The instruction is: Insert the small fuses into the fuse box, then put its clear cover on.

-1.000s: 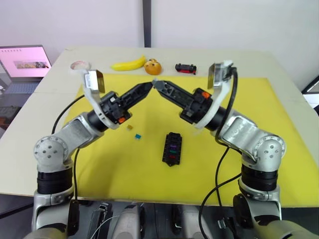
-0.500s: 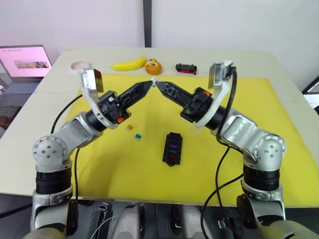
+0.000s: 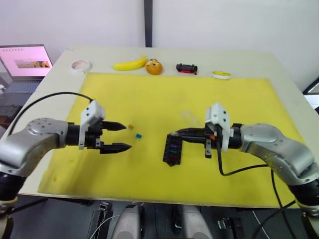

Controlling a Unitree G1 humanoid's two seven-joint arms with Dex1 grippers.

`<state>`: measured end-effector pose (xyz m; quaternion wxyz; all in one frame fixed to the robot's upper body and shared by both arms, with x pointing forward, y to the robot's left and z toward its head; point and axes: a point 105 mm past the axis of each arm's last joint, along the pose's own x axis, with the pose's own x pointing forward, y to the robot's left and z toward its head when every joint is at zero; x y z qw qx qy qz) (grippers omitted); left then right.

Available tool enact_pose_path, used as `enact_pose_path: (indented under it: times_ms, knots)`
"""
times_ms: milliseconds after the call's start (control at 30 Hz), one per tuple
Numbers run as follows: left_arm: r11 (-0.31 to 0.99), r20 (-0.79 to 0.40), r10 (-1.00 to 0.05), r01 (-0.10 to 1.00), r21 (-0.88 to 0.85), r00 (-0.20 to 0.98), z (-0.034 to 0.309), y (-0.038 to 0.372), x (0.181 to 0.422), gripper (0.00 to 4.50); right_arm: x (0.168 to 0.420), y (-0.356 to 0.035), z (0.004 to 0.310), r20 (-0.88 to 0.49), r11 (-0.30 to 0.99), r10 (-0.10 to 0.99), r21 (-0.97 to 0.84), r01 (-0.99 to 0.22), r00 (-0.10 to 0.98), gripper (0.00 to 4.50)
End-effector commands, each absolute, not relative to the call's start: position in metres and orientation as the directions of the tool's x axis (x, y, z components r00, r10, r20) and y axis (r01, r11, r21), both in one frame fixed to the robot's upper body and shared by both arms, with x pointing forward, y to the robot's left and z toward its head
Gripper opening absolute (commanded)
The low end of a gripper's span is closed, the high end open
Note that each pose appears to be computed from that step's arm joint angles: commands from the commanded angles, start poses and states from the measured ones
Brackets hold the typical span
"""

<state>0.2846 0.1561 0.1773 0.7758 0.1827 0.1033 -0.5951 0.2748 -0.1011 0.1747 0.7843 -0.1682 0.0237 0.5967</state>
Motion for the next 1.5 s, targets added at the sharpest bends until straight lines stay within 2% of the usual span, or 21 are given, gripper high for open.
enact_pose_path:
  times_ms: [33,267,633,733,1000,1100,1500]
  knots:
    - [0.134,-0.368,-0.901,0.953,0.272,0.232,0.187,0.148,0.285,4.45,0.279,-0.103,0.176,-0.199,0.195,0.944,-0.307,-0.932,0.264,0.00]
    - [0.094,-0.338,-0.921,0.953,0.290,0.194,0.188,0.135,0.284,4.45,0.289,-0.105,0.154,-0.226,0.181,0.941,-0.292,-0.939,0.252,0.00]
    - [0.077,-0.343,-0.922,0.953,0.293,0.180,0.186,0.131,0.283,4.45,0.294,-0.104,0.146,-0.227,0.180,0.943,-0.268,-0.946,0.244,0.00]
    - [0.074,-0.344,-0.922,0.952,0.296,0.179,0.187,0.130,0.283,4.45,0.293,-0.106,0.137,-0.263,0.171,0.935,-0.258,-0.951,0.239,0.00]
    - [0.080,-0.341,-0.921,0.949,0.305,0.187,0.188,0.128,0.284,4.45,0.302,-0.110,0.127,-0.282,0.209,0.920,-0.238,-0.949,0.273,0.00]
    - [0.081,-0.339,-0.922,0.949,0.305,0.187,0.188,0.127,0.283,4.45,0.302,-0.109,0.127,-0.276,0.210,0.922,-0.233,-0.950,0.271,0.00]
    - [0.080,-0.337,-0.923,0.949,0.306,0.187,0.188,0.124,0.283,4.45,0.295,-0.102,0.162,-0.192,0.189,0.953,-0.235,-0.953,0.236,0.00]
